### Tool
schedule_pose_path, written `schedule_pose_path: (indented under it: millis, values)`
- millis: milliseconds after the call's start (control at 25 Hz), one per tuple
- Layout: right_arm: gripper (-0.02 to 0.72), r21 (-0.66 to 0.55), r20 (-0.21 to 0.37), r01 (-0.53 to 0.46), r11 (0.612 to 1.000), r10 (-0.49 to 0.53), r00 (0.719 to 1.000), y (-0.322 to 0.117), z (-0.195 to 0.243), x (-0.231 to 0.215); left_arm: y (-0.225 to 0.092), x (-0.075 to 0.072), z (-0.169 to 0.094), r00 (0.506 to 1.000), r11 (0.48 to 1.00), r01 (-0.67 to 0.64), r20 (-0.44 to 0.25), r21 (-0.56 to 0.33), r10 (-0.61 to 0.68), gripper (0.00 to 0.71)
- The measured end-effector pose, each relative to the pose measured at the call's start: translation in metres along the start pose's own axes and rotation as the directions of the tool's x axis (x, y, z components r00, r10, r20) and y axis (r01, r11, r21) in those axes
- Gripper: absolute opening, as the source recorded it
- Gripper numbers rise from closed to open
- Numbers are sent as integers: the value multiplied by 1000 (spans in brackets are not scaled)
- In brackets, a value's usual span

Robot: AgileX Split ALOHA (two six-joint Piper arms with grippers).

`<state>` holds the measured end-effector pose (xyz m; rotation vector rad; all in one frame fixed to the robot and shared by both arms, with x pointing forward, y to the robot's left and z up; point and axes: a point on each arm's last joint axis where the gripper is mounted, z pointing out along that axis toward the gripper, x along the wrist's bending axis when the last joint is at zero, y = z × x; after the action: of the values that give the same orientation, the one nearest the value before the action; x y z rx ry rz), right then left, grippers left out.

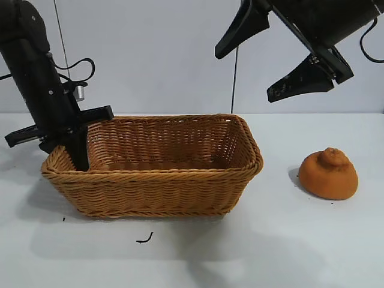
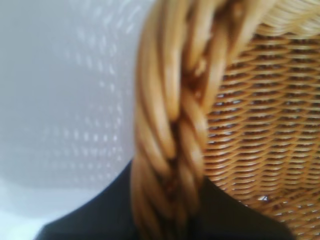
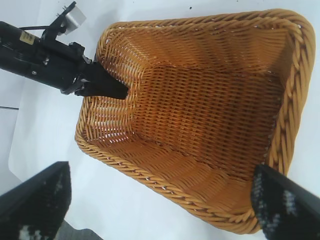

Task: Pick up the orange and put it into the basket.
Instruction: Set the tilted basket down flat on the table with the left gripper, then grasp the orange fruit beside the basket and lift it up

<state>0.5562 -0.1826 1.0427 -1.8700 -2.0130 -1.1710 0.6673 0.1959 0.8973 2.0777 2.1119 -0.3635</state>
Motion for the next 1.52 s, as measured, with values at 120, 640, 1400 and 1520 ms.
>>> schedule_pose_path:
  millis: [120,640,1400,1520]
  values:
    - [696,0,0,0,1000,0,1000,0,0,0,0,-1,0,1000,1000,5,10,0,-5,188]
    - [696,0,0,0,1000,0,1000,0,0,0,-7,-12,-36,999,999,-19,32,-45,21,691]
    - [696,-2,2,1,1000,-1,1000,0,0,0,-36,3,-151,975,957,-131,-209,-257,77,692]
    - [696,-8,4,1,1000,-1,1000,1,0,0,-33,25,-158,975,959,-84,-219,-272,24,692]
